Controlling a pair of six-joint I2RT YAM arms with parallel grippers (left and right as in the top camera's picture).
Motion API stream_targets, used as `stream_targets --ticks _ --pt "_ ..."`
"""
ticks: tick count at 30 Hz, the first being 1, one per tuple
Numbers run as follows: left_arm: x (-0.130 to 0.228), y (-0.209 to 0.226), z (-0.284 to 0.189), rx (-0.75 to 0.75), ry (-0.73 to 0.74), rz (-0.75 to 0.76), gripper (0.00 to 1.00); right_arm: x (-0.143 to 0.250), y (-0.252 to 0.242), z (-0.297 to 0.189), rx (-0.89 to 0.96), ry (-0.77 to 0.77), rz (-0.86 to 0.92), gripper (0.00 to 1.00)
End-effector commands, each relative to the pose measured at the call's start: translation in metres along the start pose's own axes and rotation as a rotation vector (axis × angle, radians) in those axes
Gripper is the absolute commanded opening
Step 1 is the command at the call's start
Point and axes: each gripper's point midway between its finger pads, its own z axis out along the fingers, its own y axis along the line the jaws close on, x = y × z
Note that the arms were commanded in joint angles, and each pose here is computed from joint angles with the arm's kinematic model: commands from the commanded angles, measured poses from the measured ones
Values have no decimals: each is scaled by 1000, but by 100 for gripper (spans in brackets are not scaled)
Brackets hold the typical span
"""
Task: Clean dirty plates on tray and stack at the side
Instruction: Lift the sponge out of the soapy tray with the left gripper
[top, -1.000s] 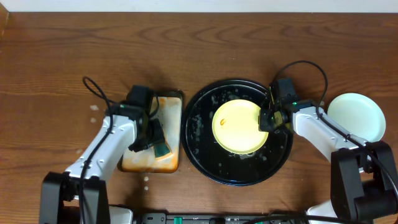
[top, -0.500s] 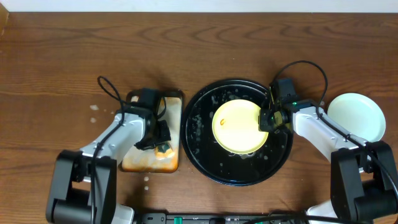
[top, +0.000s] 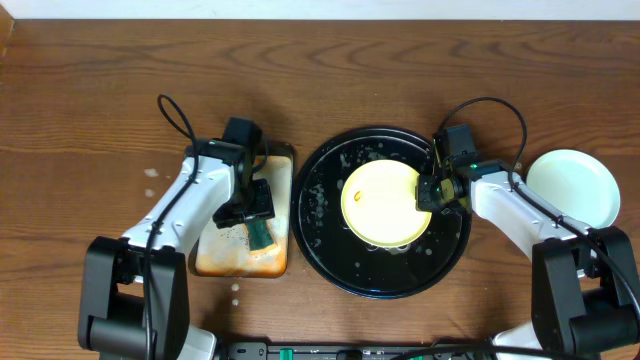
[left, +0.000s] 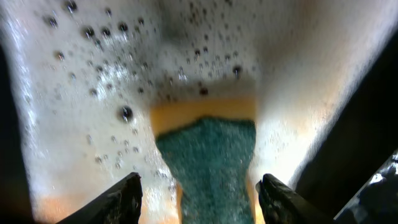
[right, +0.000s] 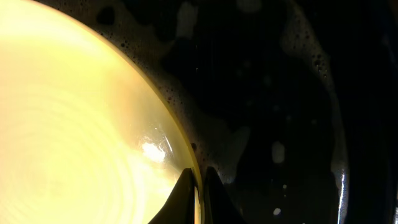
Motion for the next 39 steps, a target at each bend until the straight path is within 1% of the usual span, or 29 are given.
stream_targets --ticks 1,3,5,8,10,13,15,16,17,18,19,20,21,24,27,30,31,32,33,34,39 --pt "12 -5 6 -10 31 -40 61 12 -15 14 53 46 23 1" --pt "22 -5 13 -23 51 -83 60 12 -14 14 53 46 23 1" --pt "29 -5 23 -35 53 -92 55 12 -14 14 53 46 23 1" --pt "34 12 36 -119 24 -145 50 12 -14 14 53 46 23 1" --pt "33 19 44 -144 -1 -147 41 12 -14 14 53 46 23 1" --pt "26 17 50 -125 -41 -134 22 12 -14 14 53 46 23 1" --pt "22 14 49 -112 -57 -115 15 12 -14 14 53 46 23 1" --pt "20 13 49 -109 -62 -103 14 12 -15 14 53 46 23 1" --pt "19 12 48 -108 -65 -95 14 12 -15 14 53 46 23 1" --pt "18 11 47 -105 -63 -81 17 12 -15 14 53 46 23 1" --pt "17 10 44 -102 -59 -63 34 12 -15 14 53 46 23 1" --pt "17 9 42 -104 -57 -54 41 12 -15 14 53 46 23 1" --pt "16 9 39 -106 -54 -44 46 12 -14 14 53 47 23 1" --pt "10 4 26 -106 -54 -33 54 12 -15 14 53 46 23 1" --pt "4 1 13 -105 -56 -33 57 12 -15 14 53 46 23 1" --pt "2 0 12 -102 -64 -34 57 12 -15 14 53 46 23 1" --pt "2 -1 12 -100 -66 -33 55 12 -15 14 53 46 23 1" --pt "2 0 13 -100 -67 -34 51 12 -14 14 53 46 23 1" --pt "3 0 15 -100 -65 -34 45 12 -15 14 53 47 23 1" --pt "5 2 17 -104 -59 -34 43 12 -14 14 53 47 23 1" --pt "17 9 34 -116 -39 -34 44 12 -14 14 53 47 23 1"
